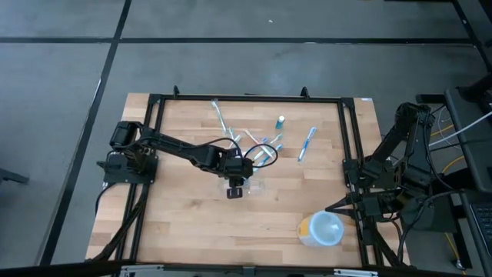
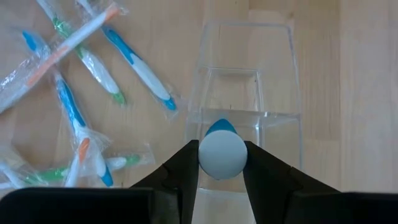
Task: Pick & Place toothbrushing station
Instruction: Put the blue mouthwash into the transparent organizer
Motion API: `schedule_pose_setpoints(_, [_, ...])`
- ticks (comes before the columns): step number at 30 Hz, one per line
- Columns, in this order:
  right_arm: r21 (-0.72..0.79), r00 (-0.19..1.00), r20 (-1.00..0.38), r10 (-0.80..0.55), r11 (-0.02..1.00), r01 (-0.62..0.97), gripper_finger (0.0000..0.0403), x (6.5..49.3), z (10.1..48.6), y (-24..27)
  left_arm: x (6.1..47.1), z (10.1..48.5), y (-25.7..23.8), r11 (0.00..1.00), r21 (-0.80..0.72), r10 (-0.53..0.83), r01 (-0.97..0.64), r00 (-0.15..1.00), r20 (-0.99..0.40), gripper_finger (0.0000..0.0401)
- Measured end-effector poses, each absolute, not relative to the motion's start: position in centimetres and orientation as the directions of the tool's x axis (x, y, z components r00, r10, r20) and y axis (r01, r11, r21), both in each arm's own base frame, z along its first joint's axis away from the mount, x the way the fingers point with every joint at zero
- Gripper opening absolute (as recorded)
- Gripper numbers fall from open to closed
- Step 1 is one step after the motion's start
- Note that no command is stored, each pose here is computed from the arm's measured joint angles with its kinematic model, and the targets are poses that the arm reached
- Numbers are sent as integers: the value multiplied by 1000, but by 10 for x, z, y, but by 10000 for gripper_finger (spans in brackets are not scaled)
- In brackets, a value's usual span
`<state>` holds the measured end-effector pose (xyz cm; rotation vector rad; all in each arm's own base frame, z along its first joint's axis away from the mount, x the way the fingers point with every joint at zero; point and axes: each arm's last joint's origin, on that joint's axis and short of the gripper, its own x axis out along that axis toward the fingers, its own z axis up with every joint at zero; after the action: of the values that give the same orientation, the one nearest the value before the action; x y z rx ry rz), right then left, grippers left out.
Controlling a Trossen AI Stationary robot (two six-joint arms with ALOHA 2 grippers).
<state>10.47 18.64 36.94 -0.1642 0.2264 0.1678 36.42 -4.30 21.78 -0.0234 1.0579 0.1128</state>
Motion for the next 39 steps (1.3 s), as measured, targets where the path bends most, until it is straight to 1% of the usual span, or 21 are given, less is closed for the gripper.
schedule_pose_setpoints(20, [-133, 955, -245, 169, 970, -206, 14, 104, 369, 187, 362, 212, -42, 992, 53, 101, -113, 486, -868, 113])
schedule_pose_setpoints(23, [-132, 954, -245, 171, 969, -207, 14, 104, 369, 187, 362, 212, -42, 992, 54, 103, -114, 486, -868, 123])
schedule_pose_setpoints(32, [-132, 954, -245, 171, 969, -208, 14, 104, 369, 187, 362, 212, -41, 989, 90, 136, -116, 487, -863, 174])
schedule_pose_setpoints(35, [-133, 954, -246, 171, 969, -208, 14, 105, 369, 187, 362, 212, -41, 987, 112, 155, -116, 487, -860, 181])
schedule_pose_setpoints(39, [-142, 953, -252, 168, 968, -208, 14, 106, 366, 190, 362, 212, -40, 982, 159, 191, -107, 487, -852, 181])
